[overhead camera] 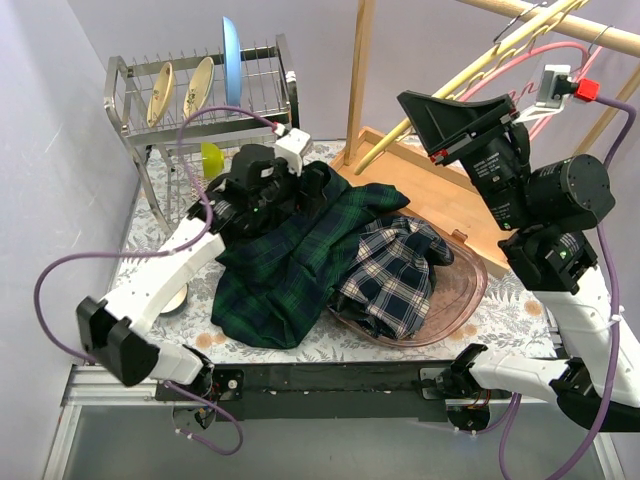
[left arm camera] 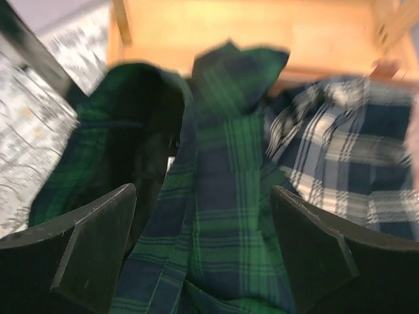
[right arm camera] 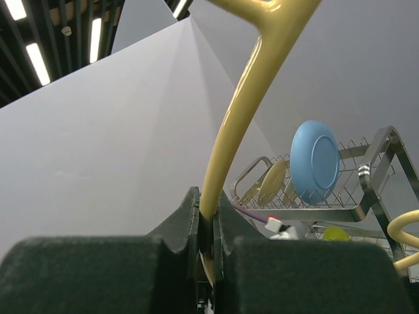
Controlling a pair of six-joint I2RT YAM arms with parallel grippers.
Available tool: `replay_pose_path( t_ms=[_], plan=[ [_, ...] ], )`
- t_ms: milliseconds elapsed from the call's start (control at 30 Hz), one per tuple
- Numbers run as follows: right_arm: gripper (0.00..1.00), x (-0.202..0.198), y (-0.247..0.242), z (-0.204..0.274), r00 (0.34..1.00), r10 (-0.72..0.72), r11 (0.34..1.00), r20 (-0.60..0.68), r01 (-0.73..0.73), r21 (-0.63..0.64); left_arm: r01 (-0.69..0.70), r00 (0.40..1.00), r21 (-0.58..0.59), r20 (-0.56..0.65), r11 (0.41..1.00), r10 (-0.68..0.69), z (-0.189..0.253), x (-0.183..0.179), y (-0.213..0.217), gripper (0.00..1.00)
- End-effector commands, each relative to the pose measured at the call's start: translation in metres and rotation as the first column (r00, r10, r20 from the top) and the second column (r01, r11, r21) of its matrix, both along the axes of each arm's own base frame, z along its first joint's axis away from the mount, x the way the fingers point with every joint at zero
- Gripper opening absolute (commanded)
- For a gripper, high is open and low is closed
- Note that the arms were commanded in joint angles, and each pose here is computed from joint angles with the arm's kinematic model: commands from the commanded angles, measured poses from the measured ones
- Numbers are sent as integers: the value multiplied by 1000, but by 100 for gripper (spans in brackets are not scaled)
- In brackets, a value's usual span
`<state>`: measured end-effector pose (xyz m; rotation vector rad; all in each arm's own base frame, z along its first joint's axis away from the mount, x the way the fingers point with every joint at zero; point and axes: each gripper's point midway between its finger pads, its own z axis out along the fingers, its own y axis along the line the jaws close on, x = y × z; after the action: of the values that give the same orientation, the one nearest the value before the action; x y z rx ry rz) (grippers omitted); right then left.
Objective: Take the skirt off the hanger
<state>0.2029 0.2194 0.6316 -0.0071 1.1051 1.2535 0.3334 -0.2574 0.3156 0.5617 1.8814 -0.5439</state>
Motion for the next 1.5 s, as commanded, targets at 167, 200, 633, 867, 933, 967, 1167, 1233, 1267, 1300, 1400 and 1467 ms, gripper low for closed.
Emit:
replay_pose_path(
  t_ms=[167,200,633,867,933,967,1167,1233,1267,1300,1400,1467],
  plan=[
    [1,-19,-27,27,992,-53,997,113,46,63,98,985,93,-150,991,-83,-68,33,6,83],
    [1,-17,-26,26,992,-59,997,111,53,60,95,983,100,-164,990,-78,-74,35,7,83],
    [1,-17,-32,29,990,-83,995,116,75,71,188,971,33,-155,982,-181,-51,29,-9,0],
    [1,-15,-31,27,991,-86,994,104,79,70,132,988,-135,101,982,-119,89,24,-4,0],
    [1,-16,-32,27,991,-85,994,104,78,72,163,976,-208,178,964,-127,137,13,-5,0],
    [1,-16,-32,28,991,-84,994,104,77,74,183,968,-234,210,955,-134,156,6,-4,0],
    [1,-17,-41,28,989,-111,991,96,103,91,406,881,-407,411,818,-233,280,-52,-10,0],
    [1,-18,-47,30,987,-129,987,92,119,105,480,843,-470,481,741,-241,320,-72,-9,0],
    [1,-17,-50,30,986,-140,985,85,130,114,515,824,-481,507,709,-253,334,-82,-8,0],
    [1,-18,-52,30,985,-149,984,85,139,116,532,817,-496,515,686,-261,340,-81,-11,0],
    [1,-21,-62,32,982,-171,979,82,160,129,593,786,-563,559,576,-264,374,-100,-8,0],
    [1,-22,-67,32,979,-186,975,77,175,137,614,779,-599,565,514,-273,383,-101,-10,0]
  ],
)
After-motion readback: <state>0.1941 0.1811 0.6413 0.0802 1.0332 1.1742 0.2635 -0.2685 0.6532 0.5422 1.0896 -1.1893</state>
